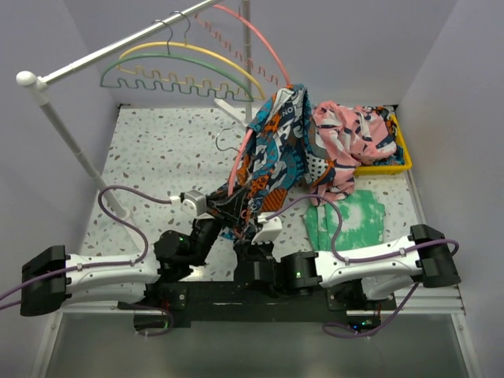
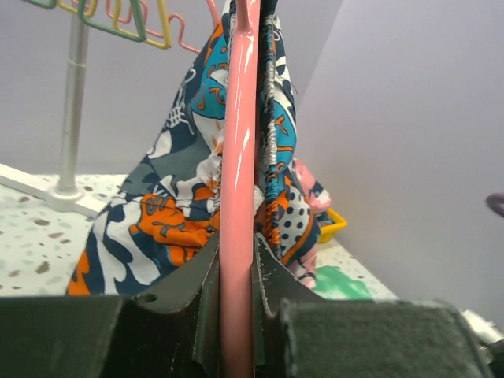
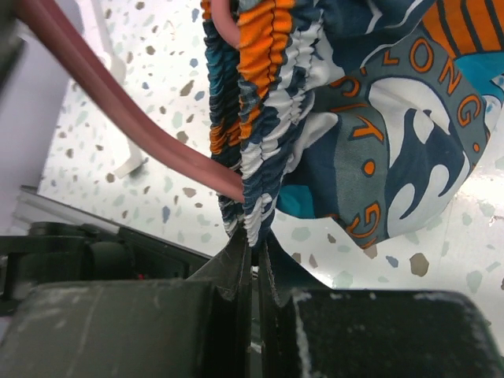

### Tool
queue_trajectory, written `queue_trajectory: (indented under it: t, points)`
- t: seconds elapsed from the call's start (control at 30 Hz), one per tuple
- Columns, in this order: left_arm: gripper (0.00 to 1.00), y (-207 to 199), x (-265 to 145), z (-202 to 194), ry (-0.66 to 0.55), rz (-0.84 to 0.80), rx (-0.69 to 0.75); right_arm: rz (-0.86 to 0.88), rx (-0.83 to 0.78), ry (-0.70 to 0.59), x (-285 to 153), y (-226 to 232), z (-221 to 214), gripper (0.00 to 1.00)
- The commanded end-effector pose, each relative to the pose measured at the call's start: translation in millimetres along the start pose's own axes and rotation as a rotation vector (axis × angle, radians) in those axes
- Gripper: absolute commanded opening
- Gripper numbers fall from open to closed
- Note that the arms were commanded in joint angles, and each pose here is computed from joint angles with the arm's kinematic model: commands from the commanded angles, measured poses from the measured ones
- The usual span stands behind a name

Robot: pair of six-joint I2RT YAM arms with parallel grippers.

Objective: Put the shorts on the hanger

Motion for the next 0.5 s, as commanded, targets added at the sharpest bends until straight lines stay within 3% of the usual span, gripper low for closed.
queue_trajectory:
  t: [0.0, 0.27, 0.47]
  points:
    - [0.0, -16, 12, 74, -0.326, 0.052, -0.105, 0.082, 0.054, 0.083, -24, 0, 2, 0.0]
    - [0.0, -21, 10, 57, -0.283, 0.028, -0.037, 0.191, 0.096, 0.033, -46, 13, 43, 0.0]
    - [0.0, -40, 22, 43, -0.157, -0.035, 0.052, 0.195, 0.051, -0.052, -59, 18, 82, 0.0]
Point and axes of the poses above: each gripper's point midway between its finger pads, its own x axis out along the fingers, its own y axis along the line the jaws close on, z = x × y, the point moved 8 cm from there along -x, back along the fingers, and after that the axes turned 7 degrees about -x, right-handed, at the moved point
